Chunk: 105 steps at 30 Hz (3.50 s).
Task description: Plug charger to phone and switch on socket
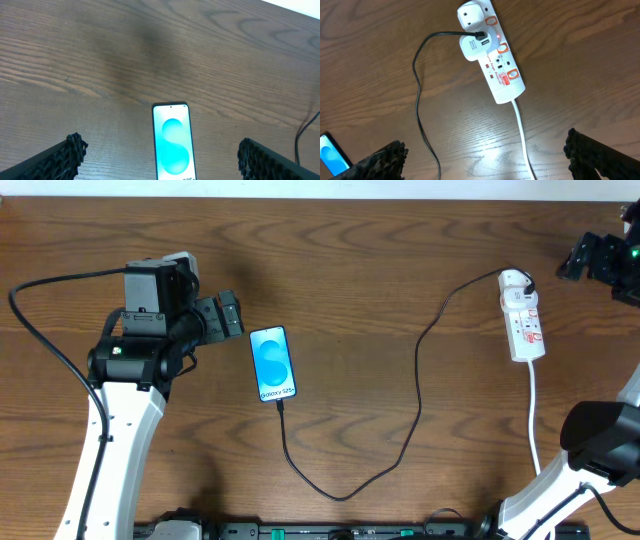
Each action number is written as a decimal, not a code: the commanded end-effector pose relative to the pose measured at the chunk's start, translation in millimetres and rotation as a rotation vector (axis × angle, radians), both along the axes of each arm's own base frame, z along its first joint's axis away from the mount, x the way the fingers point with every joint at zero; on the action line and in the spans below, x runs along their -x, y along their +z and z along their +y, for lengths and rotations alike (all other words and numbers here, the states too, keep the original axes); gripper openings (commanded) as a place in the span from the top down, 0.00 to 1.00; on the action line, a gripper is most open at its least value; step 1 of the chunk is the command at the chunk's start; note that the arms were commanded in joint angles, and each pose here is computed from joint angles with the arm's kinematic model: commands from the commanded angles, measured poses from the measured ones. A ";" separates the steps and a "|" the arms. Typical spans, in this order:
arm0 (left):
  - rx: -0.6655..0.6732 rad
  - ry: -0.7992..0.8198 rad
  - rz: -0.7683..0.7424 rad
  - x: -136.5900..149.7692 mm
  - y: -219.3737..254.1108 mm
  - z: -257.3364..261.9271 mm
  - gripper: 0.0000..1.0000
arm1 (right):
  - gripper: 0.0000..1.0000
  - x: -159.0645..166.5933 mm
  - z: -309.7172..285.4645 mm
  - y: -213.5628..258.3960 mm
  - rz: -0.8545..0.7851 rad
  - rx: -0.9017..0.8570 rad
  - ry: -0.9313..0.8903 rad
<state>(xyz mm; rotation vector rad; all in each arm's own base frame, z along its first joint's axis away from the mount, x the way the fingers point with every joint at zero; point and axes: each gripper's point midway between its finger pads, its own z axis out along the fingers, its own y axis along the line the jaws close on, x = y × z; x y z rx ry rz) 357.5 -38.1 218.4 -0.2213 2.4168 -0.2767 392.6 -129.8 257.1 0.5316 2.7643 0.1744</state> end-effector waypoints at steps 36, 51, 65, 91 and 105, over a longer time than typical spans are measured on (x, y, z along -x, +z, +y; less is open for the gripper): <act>-0.062 0.041 0.013 9.5 -9.4 13.0 0.01 | 0.01 -0.1 2.8 10.2 -0.028 0.002 -0.003; -0.061 0.091 0.029 53.5 -38.6 30.8 0.01 | 0.01 -0.1 2.8 10.2 -0.028 0.002 -0.003; -0.047 0.088 -0.108 60.5 -58.4 29.3 0.01 | 0.01 -0.1 2.8 10.2 -0.028 0.002 -0.003; -0.040 0.107 -0.312 78.2 -49.8 33.2 0.01 | 0.01 -0.1 2.8 10.2 -0.028 0.002 -0.003; -0.032 0.106 -0.418 86.9 -39.2 32.5 0.01 | 0.01 -0.1 2.8 10.1 -0.028 0.002 -0.003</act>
